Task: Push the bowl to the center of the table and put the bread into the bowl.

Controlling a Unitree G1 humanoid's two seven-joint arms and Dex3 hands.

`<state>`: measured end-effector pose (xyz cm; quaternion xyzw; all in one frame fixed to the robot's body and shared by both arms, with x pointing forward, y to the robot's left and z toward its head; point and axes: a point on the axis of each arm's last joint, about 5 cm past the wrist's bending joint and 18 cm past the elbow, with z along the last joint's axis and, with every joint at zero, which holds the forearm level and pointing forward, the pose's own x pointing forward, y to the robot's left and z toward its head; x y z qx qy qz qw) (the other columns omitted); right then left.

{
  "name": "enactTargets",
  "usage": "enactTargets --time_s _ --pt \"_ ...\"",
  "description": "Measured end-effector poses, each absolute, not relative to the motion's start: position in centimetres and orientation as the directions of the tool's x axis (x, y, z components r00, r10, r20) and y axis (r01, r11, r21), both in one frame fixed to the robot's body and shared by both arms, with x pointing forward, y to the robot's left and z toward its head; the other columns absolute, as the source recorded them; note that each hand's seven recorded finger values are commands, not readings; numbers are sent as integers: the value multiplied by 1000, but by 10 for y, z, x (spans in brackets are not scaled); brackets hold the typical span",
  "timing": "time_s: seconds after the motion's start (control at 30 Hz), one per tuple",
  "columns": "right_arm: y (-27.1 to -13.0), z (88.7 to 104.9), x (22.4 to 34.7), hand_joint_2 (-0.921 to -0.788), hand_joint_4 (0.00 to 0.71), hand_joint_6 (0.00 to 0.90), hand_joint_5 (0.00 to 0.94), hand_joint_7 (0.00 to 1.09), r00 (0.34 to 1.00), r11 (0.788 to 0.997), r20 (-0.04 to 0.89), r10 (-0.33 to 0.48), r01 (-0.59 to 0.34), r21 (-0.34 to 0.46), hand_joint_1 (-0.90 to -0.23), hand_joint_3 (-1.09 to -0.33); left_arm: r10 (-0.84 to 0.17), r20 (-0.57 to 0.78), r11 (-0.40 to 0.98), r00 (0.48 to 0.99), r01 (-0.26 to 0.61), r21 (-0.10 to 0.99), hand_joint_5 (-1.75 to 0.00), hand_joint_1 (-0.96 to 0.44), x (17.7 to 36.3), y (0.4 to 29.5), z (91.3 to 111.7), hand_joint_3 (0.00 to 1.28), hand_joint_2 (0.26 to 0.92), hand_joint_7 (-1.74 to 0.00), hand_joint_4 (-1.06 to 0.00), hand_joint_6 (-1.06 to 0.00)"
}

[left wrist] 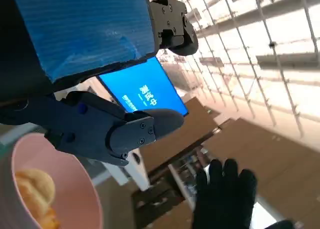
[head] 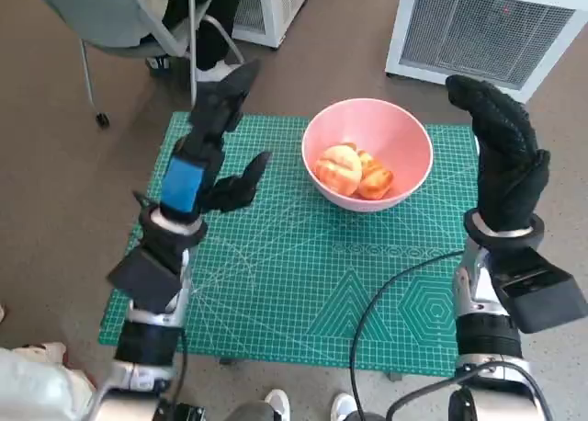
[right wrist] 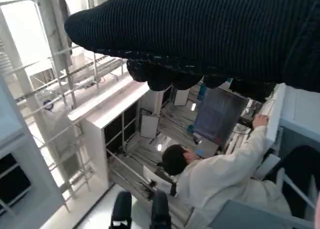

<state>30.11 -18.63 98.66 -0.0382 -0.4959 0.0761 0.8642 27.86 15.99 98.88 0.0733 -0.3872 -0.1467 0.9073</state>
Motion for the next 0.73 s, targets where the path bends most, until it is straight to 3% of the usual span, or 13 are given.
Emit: enactTargets --time_s 0.73 --pt "-185 994 301 -921 316 312 0 112 473 981 860 191 -106 -159 -633 -778 -303 665 949 682 281 144 0 -550 273 158 977 609 921 -583 -198 1"
